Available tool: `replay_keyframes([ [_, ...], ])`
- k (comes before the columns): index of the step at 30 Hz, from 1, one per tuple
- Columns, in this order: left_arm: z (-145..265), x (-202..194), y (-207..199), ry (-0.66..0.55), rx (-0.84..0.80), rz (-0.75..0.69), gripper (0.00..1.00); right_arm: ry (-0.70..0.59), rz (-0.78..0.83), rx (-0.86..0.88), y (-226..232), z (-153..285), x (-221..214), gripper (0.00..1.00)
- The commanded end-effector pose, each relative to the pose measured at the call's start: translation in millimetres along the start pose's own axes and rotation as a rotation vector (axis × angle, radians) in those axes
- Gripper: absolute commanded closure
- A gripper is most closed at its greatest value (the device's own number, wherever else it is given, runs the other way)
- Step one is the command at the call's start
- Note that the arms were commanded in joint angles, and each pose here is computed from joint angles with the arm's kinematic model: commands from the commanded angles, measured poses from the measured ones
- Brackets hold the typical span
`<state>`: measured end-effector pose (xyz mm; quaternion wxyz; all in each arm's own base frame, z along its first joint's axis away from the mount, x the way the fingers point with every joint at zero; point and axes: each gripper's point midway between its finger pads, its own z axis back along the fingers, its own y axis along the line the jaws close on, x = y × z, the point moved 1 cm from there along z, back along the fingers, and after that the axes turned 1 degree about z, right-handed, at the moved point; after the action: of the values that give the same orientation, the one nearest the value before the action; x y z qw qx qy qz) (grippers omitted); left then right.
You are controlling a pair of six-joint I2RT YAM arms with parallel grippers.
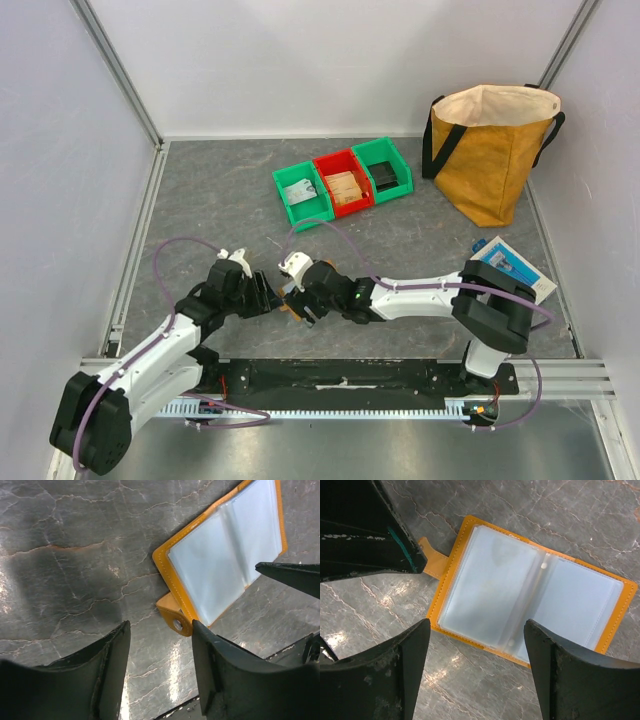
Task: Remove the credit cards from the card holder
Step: Remove the credit card from the card holder.
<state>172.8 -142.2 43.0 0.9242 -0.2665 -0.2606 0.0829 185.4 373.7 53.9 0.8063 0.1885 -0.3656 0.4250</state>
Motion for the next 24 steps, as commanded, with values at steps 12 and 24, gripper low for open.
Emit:
replay_keyframes([
  [12,-12.2,1.2,-3.3,-0.04,-0.052,0.024,0.96,0.075,0.083,-0.237,-18.4,-10.3,-3.5,0.5],
  [24,-10.8,-4.1,-9.8,-0.005,-0.084,0.005,0.98,0.054,-0.036,-0.348,-65.1,15.5,13.9,0.82],
])
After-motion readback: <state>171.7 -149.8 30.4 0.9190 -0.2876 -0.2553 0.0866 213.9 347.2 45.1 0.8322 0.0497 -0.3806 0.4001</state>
